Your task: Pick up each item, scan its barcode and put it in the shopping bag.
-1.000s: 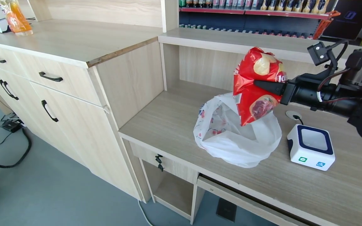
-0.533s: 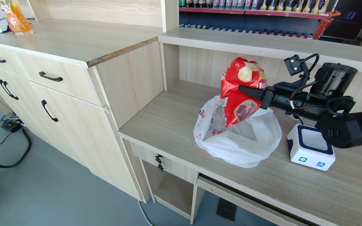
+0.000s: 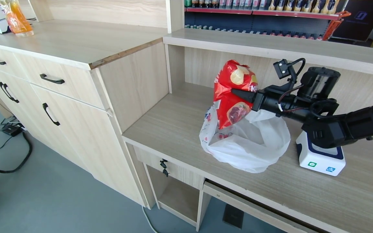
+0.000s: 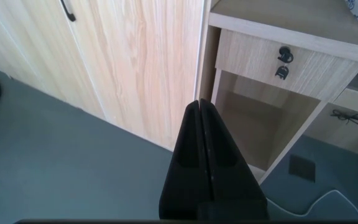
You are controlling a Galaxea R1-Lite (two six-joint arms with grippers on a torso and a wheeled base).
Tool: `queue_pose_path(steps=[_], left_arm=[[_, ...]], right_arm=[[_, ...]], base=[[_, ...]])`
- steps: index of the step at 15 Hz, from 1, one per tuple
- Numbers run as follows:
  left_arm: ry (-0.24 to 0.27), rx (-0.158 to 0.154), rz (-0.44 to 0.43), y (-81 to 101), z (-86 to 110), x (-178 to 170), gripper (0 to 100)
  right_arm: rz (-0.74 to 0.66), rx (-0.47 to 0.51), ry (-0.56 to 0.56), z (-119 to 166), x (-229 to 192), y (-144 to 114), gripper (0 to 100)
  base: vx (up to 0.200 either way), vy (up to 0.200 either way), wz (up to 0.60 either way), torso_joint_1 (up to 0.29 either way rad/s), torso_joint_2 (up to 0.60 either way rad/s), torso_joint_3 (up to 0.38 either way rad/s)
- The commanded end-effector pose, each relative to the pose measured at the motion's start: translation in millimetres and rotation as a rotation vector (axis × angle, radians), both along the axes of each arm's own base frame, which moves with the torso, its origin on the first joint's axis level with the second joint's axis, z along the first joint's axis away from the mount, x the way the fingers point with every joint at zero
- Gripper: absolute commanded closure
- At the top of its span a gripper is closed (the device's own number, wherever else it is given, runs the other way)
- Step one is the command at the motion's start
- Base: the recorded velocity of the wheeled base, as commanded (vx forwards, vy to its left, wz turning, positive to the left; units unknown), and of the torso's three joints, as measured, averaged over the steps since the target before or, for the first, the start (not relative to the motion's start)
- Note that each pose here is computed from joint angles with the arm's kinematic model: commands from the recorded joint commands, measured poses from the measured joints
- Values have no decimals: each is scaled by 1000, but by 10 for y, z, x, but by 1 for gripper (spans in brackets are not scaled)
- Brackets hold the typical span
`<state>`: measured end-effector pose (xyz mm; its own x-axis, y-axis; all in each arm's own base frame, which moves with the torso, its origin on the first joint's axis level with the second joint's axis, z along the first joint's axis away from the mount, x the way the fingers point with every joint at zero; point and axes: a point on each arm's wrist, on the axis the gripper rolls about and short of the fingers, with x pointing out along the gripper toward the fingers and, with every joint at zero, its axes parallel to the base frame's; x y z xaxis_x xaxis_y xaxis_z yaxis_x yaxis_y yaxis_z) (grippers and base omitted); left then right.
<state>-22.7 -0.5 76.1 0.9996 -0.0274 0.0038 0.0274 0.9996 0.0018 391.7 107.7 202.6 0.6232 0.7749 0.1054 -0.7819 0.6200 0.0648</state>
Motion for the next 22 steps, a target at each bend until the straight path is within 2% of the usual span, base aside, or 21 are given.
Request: queue_pose_path(steps=[1, 7, 10, 15, 16, 18, 21, 22], left_arm=[[-1, 0, 1, 0, 1, 0, 100], [1, 0, 1, 0, 1, 1, 100], [1, 0, 1, 0, 1, 1, 100], [1, 0, 1, 0, 1, 1, 100], [-1, 0, -2, 0, 1, 0, 100], [1, 0, 1, 0, 1, 1, 100], [1, 0, 0, 0, 1, 1, 100], [1, 0, 0, 0, 1, 1, 100]], right_arm=[[-1, -10, 31, -145, 63, 21, 100], [-7, -12, 17, -430, 200, 34, 100], [-13, -50, 25, -577, 210, 23, 100], [-20, -58, 27, -584, 215, -9, 100], [-20, -58, 27, -578, 213, -10, 0], [-16, -48, 9, -480, 198, -6, 0], [-2, -35, -45, -179, 172, 36, 0], [11, -19, -54, 78, 114, 56, 0]], base=[[0, 0, 0, 0, 0, 0], [0, 0, 0, 0, 0, 0], [0, 0, 0, 0, 0, 0], [0, 0, 0, 0, 0, 0], [0, 0, 0, 0, 0, 0], [0, 0, 0, 0, 0, 0], [0, 0, 0, 0, 0, 0], [0, 0, 0, 0, 0, 0]])
